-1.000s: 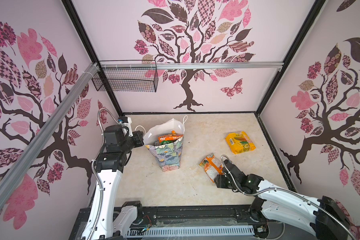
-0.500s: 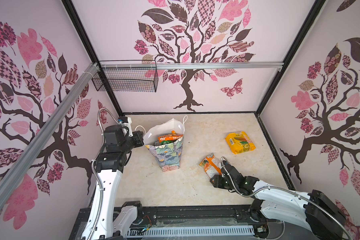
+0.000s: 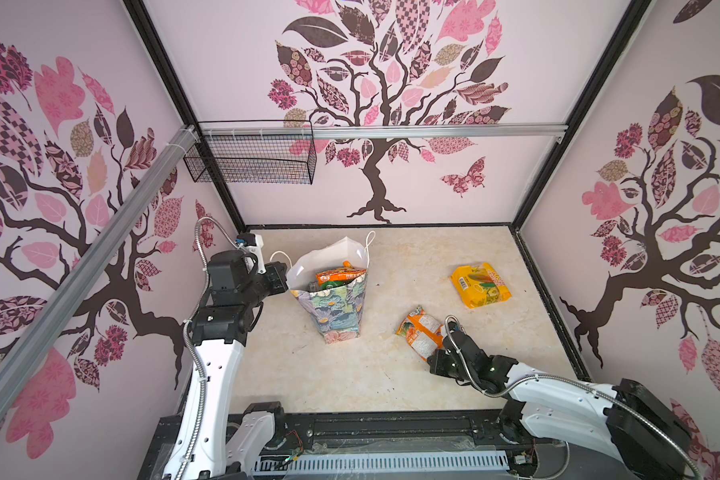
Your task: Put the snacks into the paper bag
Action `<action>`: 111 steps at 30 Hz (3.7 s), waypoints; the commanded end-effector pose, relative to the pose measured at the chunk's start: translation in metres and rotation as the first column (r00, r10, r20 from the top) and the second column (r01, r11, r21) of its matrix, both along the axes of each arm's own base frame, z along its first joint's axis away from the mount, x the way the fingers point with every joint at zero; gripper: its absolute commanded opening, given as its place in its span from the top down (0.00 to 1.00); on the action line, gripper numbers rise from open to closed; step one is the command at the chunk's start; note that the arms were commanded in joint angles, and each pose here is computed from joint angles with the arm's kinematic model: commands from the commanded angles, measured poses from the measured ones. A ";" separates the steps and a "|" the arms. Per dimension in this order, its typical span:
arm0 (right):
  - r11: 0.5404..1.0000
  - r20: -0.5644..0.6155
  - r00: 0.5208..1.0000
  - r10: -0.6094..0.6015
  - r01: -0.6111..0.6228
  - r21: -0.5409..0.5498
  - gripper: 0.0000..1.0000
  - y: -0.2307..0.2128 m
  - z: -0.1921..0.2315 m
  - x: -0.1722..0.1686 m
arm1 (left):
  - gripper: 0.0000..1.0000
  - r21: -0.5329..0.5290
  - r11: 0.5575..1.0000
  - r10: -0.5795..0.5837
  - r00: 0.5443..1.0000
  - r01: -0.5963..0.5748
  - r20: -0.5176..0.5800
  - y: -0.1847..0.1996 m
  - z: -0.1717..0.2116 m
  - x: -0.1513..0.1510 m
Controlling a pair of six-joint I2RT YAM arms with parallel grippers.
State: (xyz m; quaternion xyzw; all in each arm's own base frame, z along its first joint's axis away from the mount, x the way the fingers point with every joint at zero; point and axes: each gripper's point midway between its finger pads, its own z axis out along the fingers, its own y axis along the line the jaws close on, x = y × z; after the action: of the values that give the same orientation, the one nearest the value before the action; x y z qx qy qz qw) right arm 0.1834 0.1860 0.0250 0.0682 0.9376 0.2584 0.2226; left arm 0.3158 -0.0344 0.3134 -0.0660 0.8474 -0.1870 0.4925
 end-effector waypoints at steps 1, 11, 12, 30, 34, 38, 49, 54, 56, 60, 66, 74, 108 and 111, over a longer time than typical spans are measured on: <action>1.000 0.046 0.999 -0.013 0.014 -0.014 1.00 -0.001 0.014 0.009 | 0.94 -0.005 1.000 -0.010 0.999 0.011 0.030 -0.001 0.003 0.000; 0.981 0.142 0.987 0.072 -0.044 -0.189 1.00 -0.010 0.063 0.024 | 0.95 -0.005 1.000 -0.007 0.999 0.007 0.031 -0.001 0.003 0.000; 0.979 0.160 0.984 0.080 -0.047 -0.197 1.00 -0.010 0.072 0.027 | 0.95 -0.005 1.000 -0.006 0.999 0.007 0.032 -0.001 0.003 0.000; 0.945 0.281 0.923 0.262 -0.186 -0.270 1.00 0.021 0.176 0.053 | 0.95 -0.007 1.000 -0.003 0.999 0.003 0.035 0.000 0.004 0.000; 0.950 0.338 0.898 0.281 -0.212 -0.228 1.00 0.032 0.209 0.055 | 0.95 -0.006 1.000 -0.004 0.999 0.004 0.034 0.000 0.004 0.000; 0.953 0.416 0.857 0.304 -0.269 -0.143 1.00 0.050 0.253 0.054 | 0.95 -0.006 1.000 -0.004 0.999 0.005 0.036 0.000 0.005 0.000; 0.935 0.566 0.769 0.299 -0.354 -0.013 1.00 0.079 0.343 0.049 | 0.95 -0.005 1.000 0.002 0.999 -0.002 0.041 0.001 0.006 -0.001; 0.917 0.622 0.710 0.332 -0.398 -0.034 1.00 0.105 0.378 0.041 | 0.95 -0.007 1.000 0.000 0.999 0.000 0.046 0.000 0.006 -0.002; 0.908 0.643 0.683 0.348 -0.415 -0.050 1.00 0.118 0.391 0.036 | 0.95 -0.008 1.000 0.000 0.999 0.001 0.045 0.000 0.006 -0.002; 0.888 0.674 0.635 0.378 -0.454 -0.070 1.00 0.144 0.416 0.029 | 0.95 -0.006 1.000 0.001 0.999 -0.001 0.046 0.001 0.007 -0.002; 0.858 0.691 0.590 0.417 -0.506 -0.086 1.00 0.178 0.435 0.028 | 0.95 -0.007 1.000 0.003 0.999 -0.002 0.047 0.001 0.007 -0.002; 0.844 0.666 0.573 0.478 -0.510 -0.167 1.00 0.211 0.432 0.047 | 0.95 -0.008 1.000 0.003 0.999 -0.003 0.050 0.001 0.008 -0.003; 0.821 0.574 0.591 0.567 -0.462 -0.335 1.00 0.275 0.352 0.158 | 0.95 -0.012 1.000 0.003 0.999 -0.002 0.047 0.001 0.007 -0.002; 0.822 0.579 0.585 0.568 -0.442 -0.359 1.00 0.277 0.348 0.165 | 0.95 -0.014 1.000 0.002 0.999 -0.001 0.046 0.001 0.006 -0.002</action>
State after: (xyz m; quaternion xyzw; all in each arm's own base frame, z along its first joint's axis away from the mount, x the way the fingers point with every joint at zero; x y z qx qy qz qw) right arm 0.3377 0.4528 0.3580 -0.3169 0.8146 0.2358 0.4247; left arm 0.3131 -0.0336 0.3161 -0.0670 0.8435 -0.1887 0.4984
